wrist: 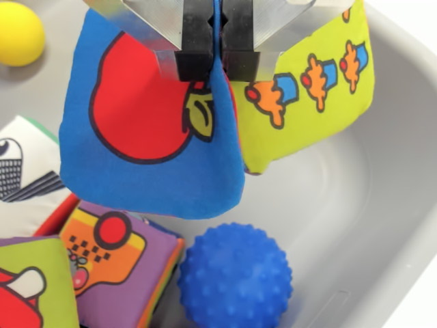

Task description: Pick an object from the bin

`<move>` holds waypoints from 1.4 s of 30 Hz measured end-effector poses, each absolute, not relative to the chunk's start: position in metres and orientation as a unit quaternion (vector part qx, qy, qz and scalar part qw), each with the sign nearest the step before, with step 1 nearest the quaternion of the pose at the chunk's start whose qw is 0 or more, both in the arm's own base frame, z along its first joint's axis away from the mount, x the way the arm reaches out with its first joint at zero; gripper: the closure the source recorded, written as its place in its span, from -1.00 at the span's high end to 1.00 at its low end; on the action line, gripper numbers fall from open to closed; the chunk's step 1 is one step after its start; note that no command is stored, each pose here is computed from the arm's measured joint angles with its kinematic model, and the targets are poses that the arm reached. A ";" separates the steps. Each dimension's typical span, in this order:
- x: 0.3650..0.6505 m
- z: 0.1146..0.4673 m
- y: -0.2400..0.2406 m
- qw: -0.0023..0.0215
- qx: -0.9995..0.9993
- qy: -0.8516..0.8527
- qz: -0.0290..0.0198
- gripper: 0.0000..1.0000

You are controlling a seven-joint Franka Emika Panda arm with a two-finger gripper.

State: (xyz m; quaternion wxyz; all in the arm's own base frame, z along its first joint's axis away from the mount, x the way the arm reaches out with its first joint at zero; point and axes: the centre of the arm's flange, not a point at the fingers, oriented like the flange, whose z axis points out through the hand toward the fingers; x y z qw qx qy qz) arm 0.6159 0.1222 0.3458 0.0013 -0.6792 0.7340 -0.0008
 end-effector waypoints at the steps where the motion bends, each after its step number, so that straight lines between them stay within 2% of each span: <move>1: 0.616 0.350 0.122 0.001 -0.679 0.734 -0.001 -1.00; 26: 0.616 0.446 0.122 0.001 -0.679 0.734 0.000 -1.00; 38: 0.617 0.475 0.122 0.000 -0.679 0.734 0.000 -1.00; 42: 0.617 0.482 0.122 0.001 -0.679 0.734 0.000 -1.00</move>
